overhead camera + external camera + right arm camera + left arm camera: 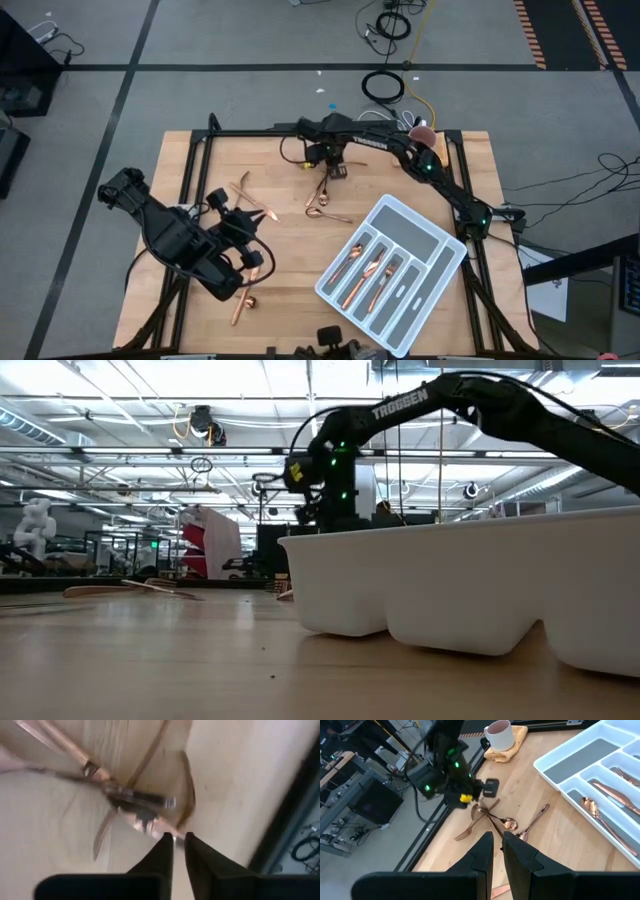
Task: Sort silverware
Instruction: Put the gold fork into the cutlery tray with the other gold fork
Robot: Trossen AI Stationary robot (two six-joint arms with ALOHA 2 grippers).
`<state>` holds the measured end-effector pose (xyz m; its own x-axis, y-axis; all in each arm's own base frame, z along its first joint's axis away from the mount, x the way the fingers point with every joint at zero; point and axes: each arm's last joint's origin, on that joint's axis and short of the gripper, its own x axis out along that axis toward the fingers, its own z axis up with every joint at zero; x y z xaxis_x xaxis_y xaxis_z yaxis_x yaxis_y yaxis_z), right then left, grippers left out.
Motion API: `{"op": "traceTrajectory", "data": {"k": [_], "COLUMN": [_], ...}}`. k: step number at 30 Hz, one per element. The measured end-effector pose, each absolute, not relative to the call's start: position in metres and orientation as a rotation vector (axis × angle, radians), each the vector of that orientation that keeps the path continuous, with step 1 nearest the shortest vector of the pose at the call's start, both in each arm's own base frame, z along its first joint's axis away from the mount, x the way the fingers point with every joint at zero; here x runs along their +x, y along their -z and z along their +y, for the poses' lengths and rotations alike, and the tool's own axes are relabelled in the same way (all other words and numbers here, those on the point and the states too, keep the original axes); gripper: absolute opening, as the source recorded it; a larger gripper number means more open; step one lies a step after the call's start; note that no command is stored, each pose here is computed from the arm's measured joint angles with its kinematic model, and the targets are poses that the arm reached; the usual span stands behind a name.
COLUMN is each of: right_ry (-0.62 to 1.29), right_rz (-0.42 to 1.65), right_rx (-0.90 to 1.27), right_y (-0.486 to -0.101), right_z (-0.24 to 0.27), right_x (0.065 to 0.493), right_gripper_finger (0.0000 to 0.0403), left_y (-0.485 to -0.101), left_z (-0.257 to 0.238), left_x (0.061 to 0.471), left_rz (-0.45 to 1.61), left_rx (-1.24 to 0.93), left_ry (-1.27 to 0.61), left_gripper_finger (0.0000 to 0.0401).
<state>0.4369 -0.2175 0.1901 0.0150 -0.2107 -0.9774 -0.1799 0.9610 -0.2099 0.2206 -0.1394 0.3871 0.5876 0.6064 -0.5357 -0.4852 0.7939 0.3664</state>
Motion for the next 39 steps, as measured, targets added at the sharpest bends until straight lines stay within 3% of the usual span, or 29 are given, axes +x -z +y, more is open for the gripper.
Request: {"op": "traceTrajectory", "data": {"k": [5,13,26,34,39], "right_ry": [0.073,0.106,0.050,0.058,0.046], "right_rz": [1.611,1.592,1.670,1.630,1.652], "right_rx": [-0.156,0.026,-0.030,-0.125,-0.171], "right_y": [-0.216,-0.210,-0.159,-0.154,-0.147], "right_z": [-0.230,-0.256,-0.246,-0.248,-0.244], "right_x": [0.410,0.393,0.393,0.400,0.404], "right_gripper_finger": [0.0100,0.0156,0.0153,0.0148,0.0094], "left_y": [-0.392,-0.393,-0.393,-0.393,-0.393], "left_z": [-0.136,-0.135,-0.135,-0.135,-0.135], "left_x": [0.216,0.216,0.216,0.216,0.216], "left_rz": [0.674,0.660,0.650,0.641,0.638], "left_rx": [0.152,0.157,0.133,0.137,0.137], "left_ry": [-0.645,-0.653,-0.662,-0.668,-0.670], "left_gripper_finger": [0.0048,0.0048,0.0048,0.0048,0.0048]}}
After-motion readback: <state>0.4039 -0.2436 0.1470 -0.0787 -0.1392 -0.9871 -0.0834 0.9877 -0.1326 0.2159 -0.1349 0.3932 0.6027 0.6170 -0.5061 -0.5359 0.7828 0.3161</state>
